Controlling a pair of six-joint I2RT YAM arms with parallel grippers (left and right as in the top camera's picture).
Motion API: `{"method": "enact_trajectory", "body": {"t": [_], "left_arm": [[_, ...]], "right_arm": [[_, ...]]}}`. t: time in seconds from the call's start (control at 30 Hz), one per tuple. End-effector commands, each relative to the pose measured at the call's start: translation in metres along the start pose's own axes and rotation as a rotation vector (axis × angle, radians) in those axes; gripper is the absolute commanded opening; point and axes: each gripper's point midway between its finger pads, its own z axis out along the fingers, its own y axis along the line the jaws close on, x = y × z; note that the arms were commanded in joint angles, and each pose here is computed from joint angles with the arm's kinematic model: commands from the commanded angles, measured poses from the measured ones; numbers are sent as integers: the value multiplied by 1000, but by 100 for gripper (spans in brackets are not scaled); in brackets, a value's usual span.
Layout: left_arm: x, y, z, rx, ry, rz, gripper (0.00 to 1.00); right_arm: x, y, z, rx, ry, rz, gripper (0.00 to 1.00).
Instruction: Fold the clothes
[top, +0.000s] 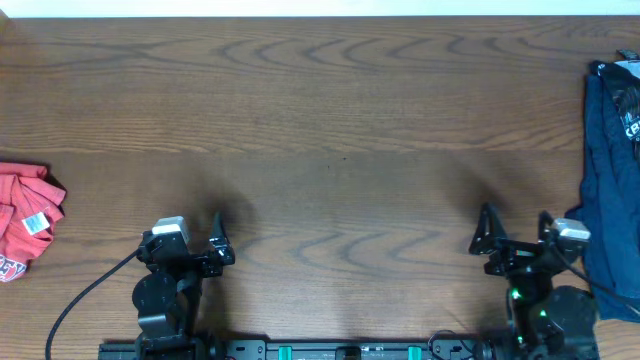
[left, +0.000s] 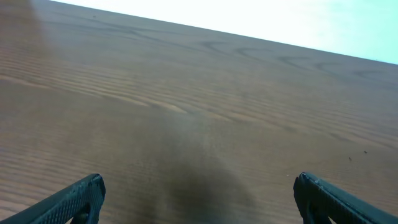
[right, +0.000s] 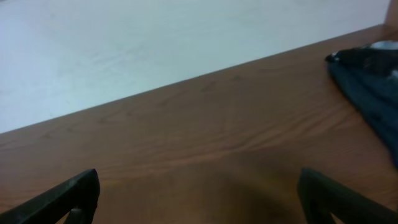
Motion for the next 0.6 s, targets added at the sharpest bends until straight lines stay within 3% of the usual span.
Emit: {"method": "enact_trajectory", "body": {"t": [0.0, 0.57], "left_arm": [[10, 4, 3, -16, 21, 2, 98], [10, 4, 3, -16, 21, 3, 98]], "right_arm": [[10, 1, 5, -32, 1, 22, 99], [48, -12, 29, -25, 13, 16, 99]]}}
